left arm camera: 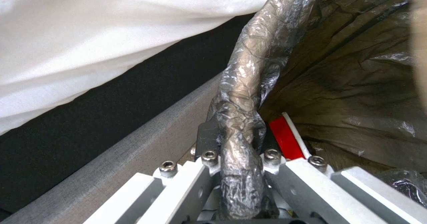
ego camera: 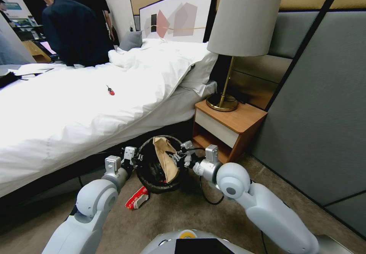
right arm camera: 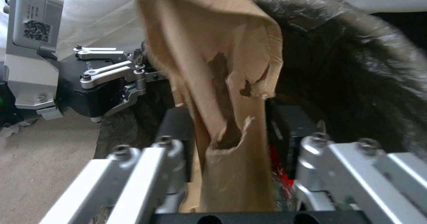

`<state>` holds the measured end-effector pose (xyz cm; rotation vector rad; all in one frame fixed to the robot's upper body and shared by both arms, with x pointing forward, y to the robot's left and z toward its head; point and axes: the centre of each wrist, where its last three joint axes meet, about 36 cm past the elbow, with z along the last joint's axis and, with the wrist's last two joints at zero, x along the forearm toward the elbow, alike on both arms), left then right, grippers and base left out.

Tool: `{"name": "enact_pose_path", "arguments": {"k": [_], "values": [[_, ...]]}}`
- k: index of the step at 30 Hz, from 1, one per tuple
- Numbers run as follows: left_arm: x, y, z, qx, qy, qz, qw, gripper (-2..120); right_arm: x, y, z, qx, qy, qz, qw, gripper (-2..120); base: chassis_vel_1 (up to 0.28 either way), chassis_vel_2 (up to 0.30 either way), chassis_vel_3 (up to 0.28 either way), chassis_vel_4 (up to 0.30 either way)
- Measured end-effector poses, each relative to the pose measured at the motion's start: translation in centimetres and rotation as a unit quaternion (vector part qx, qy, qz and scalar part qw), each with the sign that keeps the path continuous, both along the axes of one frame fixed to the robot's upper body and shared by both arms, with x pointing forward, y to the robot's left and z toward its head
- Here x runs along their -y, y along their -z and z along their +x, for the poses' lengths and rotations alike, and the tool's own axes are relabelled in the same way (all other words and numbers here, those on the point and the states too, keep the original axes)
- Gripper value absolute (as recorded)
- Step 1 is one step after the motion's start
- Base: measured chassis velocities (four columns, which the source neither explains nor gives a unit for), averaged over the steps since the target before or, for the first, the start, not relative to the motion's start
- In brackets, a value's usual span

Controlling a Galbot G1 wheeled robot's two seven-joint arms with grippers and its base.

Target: Pick up the trash bin, then pick up the garbage from the floor and place it into the trash bin.

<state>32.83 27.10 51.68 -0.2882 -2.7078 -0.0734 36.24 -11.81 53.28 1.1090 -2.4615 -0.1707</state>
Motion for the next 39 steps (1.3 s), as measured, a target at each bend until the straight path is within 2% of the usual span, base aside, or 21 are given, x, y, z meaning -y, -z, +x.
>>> {"name": "enact_pose_path", "arguments": {"k": [2, 3, 6, 7, 12, 16, 22, 31, 37, 39], "values": [[0.0, 0.0, 0.0, 0.0, 0.0, 0.0, 1.0, 1, -0.5, 0.2, 0.1, -0.001, 0.001, 0.001, 1.0, 54, 0.0, 0.0, 0.0, 0.0], [0.0, 0.0, 0.0, 0.0, 0.0, 0.0, 1.0, 1, -0.5, 0.2, 0.1, -0.001, 0.001, 0.001, 1.0, 54, 0.0, 0.0, 0.0, 0.0], [0.0, 0.0, 0.0, 0.0, 0.0, -0.001, 1.0, 1, -0.8, 0.4, 0.3, 0.002, 0.003, 0.0, 1.0, 69, 0.0, 0.0, 0.0, 0.0], [0.0, 0.0, 0.0, 0.0, 0.0, -0.001, 1.0, 1, -0.8, 0.4, 0.3, 0.002, 0.003, 0.0, 1.0, 69, 0.0, 0.0, 0.0, 0.0], [0.1, 0.0, -0.1, -0.001, 0.002, -0.003, 1.0, 1, -1.0, 0.1, 0.5, 0.008, 0.003, 0.004, 1.0, 89, 0.0, 0.0, 0.0, 0.0], [0.2, 0.0, 0.0, -0.001, 0.003, -0.003, 1.0, 1, -0.9, -0.3, 0.7, 0.016, 0.009, 0.006, 1.0, 99, 0.0, 0.0, 0.0, 0.0], [0.2, 0.3, 0.1, -0.004, 0.002, -0.004, 1.0, 1, 0.3, -1.8, 0.6, 0.035, 0.02, 0.009, 0.999, 100, 0.0, 0.0, 0.0, 0.0], [-0.3, 1.0, 0.5, -0.015, -0.006, -0.006, 0.9999, 1, 4.1, -6.4, -0.6, 0.087, 0.045, 0.022, 0.995, 100, 0.0, 0.0, 0.0, 0.0], [-1.0, 1.4, 0.5, -0.023, -0.018, -0.004, 0.9996, 1, 6.5, -7.9, -1.9, 0.136, 0.083, 0.047, 0.986, 100, 0.0, 0.0, 0.0, 0.0], [-1.2, 1.5, 0.4, -0.025, -0.023, -0.003, 0.9994, 1, 8.2, -7.7, -2.8, 0.171, 0.125, 0.057, 0.976, 100, 0.0, 0.0, 0.0, 0.0]]}}
